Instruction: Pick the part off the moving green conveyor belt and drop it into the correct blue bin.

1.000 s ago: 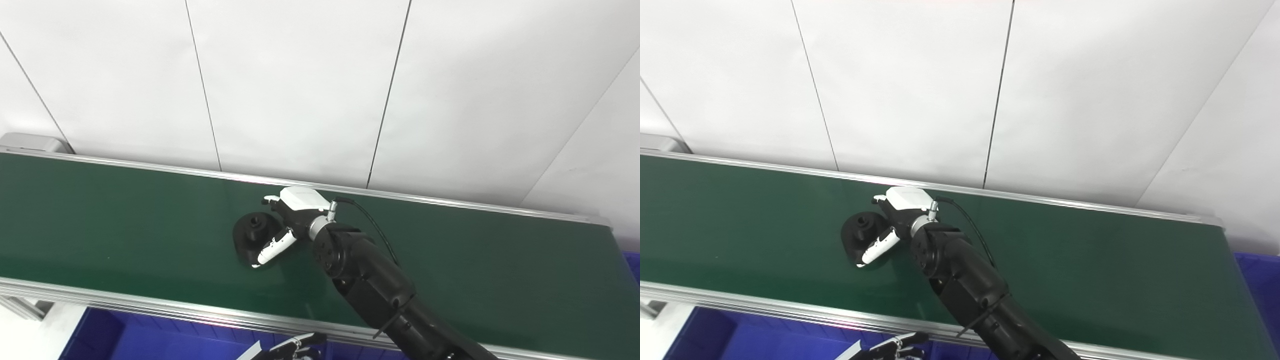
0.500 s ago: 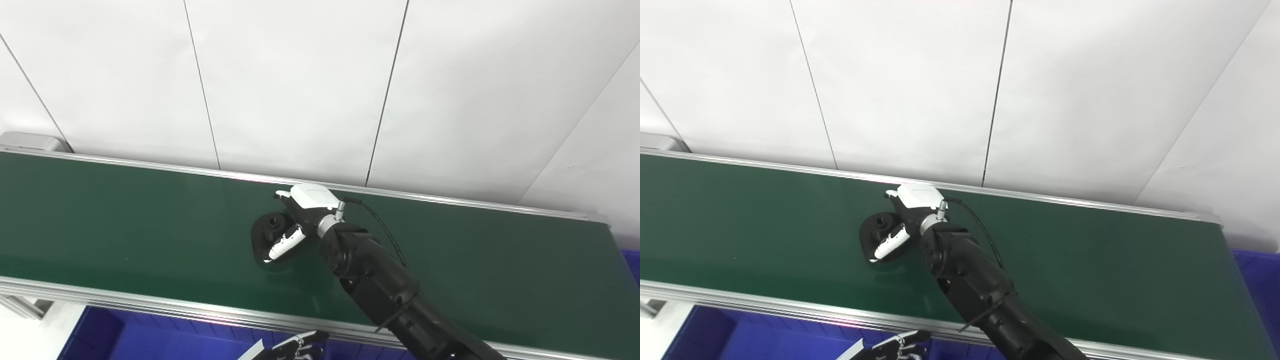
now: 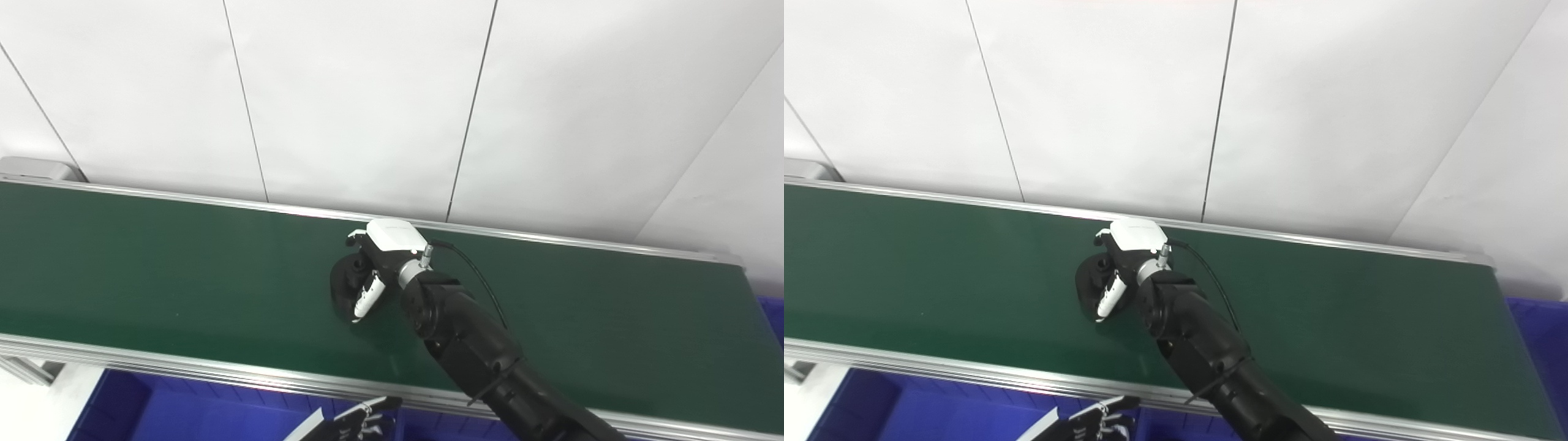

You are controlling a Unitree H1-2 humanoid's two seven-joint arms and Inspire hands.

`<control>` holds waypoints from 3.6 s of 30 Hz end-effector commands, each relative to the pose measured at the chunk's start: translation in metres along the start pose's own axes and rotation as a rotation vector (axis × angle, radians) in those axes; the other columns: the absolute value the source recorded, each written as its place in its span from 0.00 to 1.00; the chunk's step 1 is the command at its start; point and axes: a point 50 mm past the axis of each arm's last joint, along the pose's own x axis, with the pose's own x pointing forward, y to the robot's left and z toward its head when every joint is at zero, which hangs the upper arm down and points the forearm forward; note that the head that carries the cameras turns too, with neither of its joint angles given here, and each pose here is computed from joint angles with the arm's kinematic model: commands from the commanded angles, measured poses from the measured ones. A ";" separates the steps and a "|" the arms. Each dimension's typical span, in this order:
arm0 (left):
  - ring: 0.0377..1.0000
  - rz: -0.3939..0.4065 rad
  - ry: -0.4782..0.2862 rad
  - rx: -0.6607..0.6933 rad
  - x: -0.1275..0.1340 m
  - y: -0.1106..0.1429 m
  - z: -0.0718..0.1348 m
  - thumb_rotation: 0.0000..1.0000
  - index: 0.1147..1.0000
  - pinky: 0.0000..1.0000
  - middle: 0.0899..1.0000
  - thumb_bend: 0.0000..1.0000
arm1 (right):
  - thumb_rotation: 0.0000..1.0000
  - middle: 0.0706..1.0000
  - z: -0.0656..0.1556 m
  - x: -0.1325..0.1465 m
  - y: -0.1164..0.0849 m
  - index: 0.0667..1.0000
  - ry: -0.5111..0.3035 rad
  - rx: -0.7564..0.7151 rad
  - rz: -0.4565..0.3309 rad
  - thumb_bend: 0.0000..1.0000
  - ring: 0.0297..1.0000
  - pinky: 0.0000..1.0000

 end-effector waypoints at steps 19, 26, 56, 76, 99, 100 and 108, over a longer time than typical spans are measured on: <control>0.86 0.013 -0.068 0.020 0.003 0.012 0.011 0.46 0.89 0.78 0.92 0.93 | 0.00 0.36 0.008 -0.020 0.032 0.48 -0.067 0.006 -0.024 0.52 0.33 0.26; 0.88 0.012 -0.076 -0.014 0.001 0.014 0.009 0.43 0.89 0.81 0.92 0.92 | 0.00 0.35 -0.011 -0.035 0.025 0.48 -0.113 -0.006 -0.137 0.52 0.25 0.21; 0.88 0.011 -0.123 0.004 -0.012 0.027 0.023 0.41 0.88 0.80 0.91 0.91 | 0.00 0.39 -0.064 -0.263 -0.025 0.49 -0.012 0.255 -0.507 0.52 0.39 0.32; 0.87 0.101 -0.150 0.011 -0.016 0.033 0.031 0.44 0.88 0.79 0.90 0.90 | 0.00 0.37 -0.074 -0.285 0.120 0.50 0.182 0.443 -0.220 0.52 0.36 0.30; 0.86 0.191 -0.171 0.002 -0.022 0.019 0.041 0.35 0.87 0.79 0.90 0.86 | 0.37 0.83 -0.094 -0.287 0.152 0.82 0.318 0.488 -0.133 0.81 0.80 0.69; 0.86 0.192 -0.172 0.006 -0.022 0.018 0.042 0.36 0.87 0.79 0.90 0.86 | 0.39 0.84 -0.092 -0.292 0.150 0.84 0.302 0.512 -0.148 0.83 0.82 0.70; 0.87 0.226 -0.174 -0.011 -0.028 0.014 0.043 0.34 0.88 0.81 0.92 0.86 | 0.55 1.00 -0.072 -0.323 0.144 1.00 0.186 0.581 -0.267 0.94 0.98 0.88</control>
